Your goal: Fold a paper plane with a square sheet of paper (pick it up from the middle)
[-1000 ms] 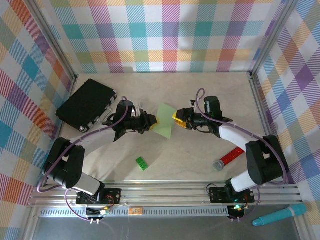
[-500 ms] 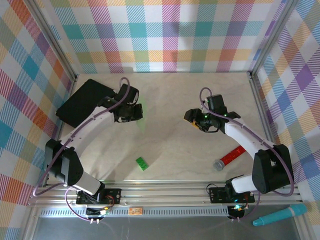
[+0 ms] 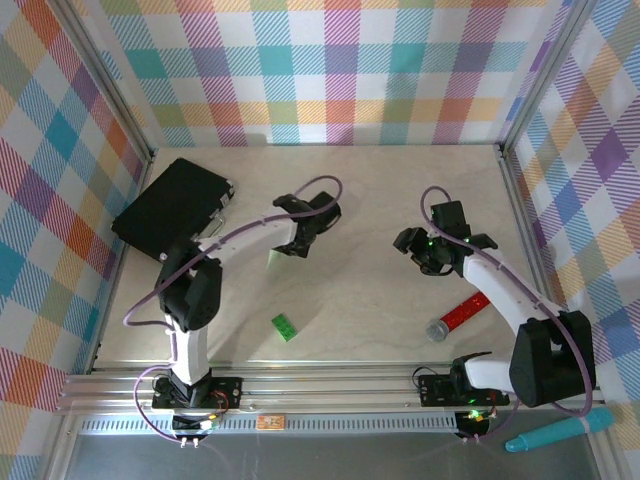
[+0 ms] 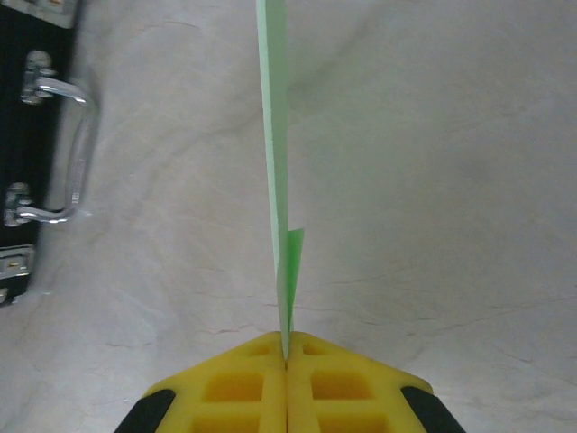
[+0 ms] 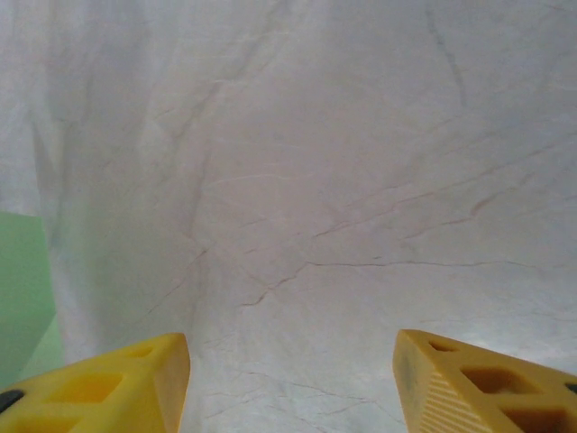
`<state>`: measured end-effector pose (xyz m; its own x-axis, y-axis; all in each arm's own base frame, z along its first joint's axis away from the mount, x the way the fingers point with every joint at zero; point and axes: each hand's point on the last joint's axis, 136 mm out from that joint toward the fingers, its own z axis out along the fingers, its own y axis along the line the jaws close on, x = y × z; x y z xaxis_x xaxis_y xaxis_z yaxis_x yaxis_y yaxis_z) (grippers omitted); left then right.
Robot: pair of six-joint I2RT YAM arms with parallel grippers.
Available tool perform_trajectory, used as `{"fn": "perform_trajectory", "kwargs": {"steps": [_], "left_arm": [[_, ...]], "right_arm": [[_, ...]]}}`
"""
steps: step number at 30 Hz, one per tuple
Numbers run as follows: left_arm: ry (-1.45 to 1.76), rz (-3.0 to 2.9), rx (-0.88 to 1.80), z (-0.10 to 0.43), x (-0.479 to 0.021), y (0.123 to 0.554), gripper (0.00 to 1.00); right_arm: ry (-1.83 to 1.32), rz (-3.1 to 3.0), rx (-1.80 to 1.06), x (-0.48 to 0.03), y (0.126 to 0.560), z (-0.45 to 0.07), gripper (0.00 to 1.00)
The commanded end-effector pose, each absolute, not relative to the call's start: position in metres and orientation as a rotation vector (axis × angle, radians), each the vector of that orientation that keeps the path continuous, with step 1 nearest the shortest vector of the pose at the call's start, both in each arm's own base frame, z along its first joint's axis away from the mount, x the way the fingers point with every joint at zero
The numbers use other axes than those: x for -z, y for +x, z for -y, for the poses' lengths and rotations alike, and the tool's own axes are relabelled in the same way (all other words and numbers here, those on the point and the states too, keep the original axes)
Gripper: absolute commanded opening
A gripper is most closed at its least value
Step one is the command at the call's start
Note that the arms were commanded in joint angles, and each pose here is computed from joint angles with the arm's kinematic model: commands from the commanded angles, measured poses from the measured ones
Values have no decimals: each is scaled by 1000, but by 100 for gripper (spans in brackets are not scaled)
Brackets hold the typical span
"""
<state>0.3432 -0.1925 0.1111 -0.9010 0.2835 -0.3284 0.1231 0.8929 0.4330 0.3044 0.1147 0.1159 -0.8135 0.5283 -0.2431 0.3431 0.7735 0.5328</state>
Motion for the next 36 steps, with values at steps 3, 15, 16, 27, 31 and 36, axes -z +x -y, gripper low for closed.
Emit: {"fn": "perform_trajectory", "kwargs": {"steps": [3, 15, 16, 27, 31, 36], "left_arm": [[301, -2720, -474, 241, -83, 335, 8], [81, -2855, 397, 311, -90, 326, 45], [64, -2842, 436, 309, -97, 328, 49], [-329, -2708, 585, 208, -118, 338, 80], [-434, -2660, 602, 179, -117, 333, 91], [-476, -2651, 631, 170, -112, 327, 98]], "right_arm": [[759, -2573, -599, -114, 293, -97, 62], [627, -2614, -727, -114, 290, -116, 58], [607, -2629, -753, -112, 290, -122, 56], [186, -2806, -961, -96, 291, -259, 27], [93, -2837, -1004, -85, 297, -299, 21], [60, -2906, -1015, -61, 304, -324, 17]]}}
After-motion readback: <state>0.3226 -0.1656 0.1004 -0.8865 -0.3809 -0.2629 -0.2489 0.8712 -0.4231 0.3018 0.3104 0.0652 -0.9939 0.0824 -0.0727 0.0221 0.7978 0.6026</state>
